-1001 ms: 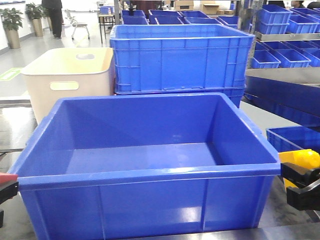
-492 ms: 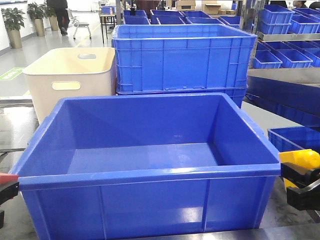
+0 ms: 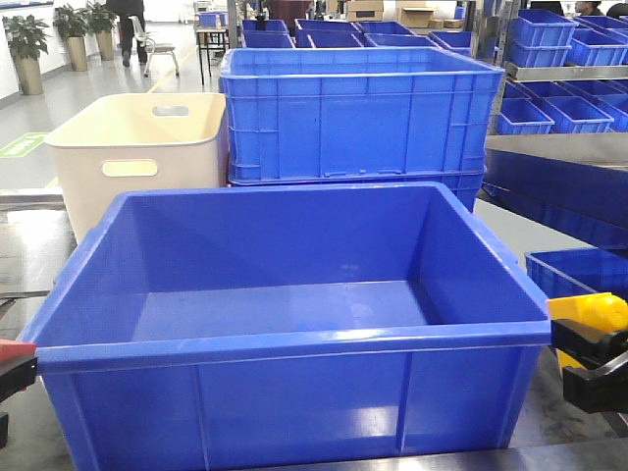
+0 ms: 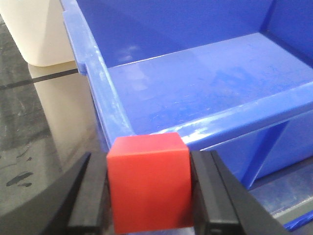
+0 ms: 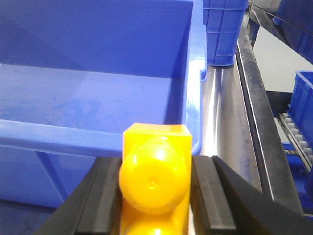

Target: Pick red and yellow blocks into blue bin

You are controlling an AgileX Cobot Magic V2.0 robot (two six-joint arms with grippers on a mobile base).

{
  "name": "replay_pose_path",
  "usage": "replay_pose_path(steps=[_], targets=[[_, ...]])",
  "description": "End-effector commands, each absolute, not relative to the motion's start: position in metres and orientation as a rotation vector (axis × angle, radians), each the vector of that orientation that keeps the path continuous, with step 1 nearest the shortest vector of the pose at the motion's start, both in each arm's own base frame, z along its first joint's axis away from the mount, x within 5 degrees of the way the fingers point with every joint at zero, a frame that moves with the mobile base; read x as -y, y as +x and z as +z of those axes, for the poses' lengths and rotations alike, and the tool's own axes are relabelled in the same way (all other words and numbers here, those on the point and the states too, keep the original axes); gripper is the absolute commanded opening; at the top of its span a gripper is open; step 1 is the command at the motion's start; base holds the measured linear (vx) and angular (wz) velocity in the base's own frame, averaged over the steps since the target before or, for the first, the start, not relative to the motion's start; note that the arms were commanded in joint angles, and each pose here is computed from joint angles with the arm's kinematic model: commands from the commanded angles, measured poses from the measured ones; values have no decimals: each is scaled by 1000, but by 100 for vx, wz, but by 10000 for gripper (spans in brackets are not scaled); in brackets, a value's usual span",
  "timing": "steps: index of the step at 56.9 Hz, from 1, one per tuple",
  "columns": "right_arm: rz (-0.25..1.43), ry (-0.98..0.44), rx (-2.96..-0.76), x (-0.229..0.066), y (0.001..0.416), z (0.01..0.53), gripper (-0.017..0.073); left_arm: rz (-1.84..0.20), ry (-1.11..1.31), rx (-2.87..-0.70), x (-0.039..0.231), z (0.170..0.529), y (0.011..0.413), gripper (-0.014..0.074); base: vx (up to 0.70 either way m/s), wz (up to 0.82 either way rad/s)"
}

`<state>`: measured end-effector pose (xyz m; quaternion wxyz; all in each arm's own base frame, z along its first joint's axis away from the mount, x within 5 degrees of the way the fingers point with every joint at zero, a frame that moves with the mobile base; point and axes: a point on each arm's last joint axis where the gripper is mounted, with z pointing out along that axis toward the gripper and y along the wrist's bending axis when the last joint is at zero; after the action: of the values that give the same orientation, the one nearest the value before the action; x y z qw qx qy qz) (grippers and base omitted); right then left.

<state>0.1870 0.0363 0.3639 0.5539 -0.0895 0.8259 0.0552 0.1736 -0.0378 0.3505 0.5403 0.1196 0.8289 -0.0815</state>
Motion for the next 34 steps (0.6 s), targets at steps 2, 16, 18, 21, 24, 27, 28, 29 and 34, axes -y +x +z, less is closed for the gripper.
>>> replay_pose_path(steps=[2, 16, 18, 21, 24, 27, 28, 29, 34], targets=[[120, -204, -1823, -35, 187, 384, -10, -193, 238, -1862, 36, 368, 175, 2, 0, 0], [125, -201, -1827, -35, 187, 383, -10, -201, 252, -1905, 38, 364, 177, 2, 0, 0], [125, -200, -1825, -35, 187, 384, -10, -201, 250, -1900, 38, 365, 177, 2, 0, 0], [125, -199, -1819, -35, 187, 384, -10, -200, 242, -1873, 37, 369, 176, 2, 0, 0], [125, -200, -1821, -35, 187, 384, -10, -196, 233, -1823, 36, 378, 171, 2, 0, 0], [128, -197, -1821, -35, 187, 384, -10, -192, 225, -1767, 35, 390, 166, 2, 0, 0], [128, -196, -1820, -35, 187, 384, -10, -191, 223, -1746, 34, 394, 163, 2, 0, 0], [129, -194, -1817, -35, 187, 384, -10, -190, 221, -1730, 34, 398, 162, 2, 0, 0], [133, -187, -1800, -35, 188, 386, -10, -182, 221, -1664, 33, 418, 157, 2, 0, 0]])
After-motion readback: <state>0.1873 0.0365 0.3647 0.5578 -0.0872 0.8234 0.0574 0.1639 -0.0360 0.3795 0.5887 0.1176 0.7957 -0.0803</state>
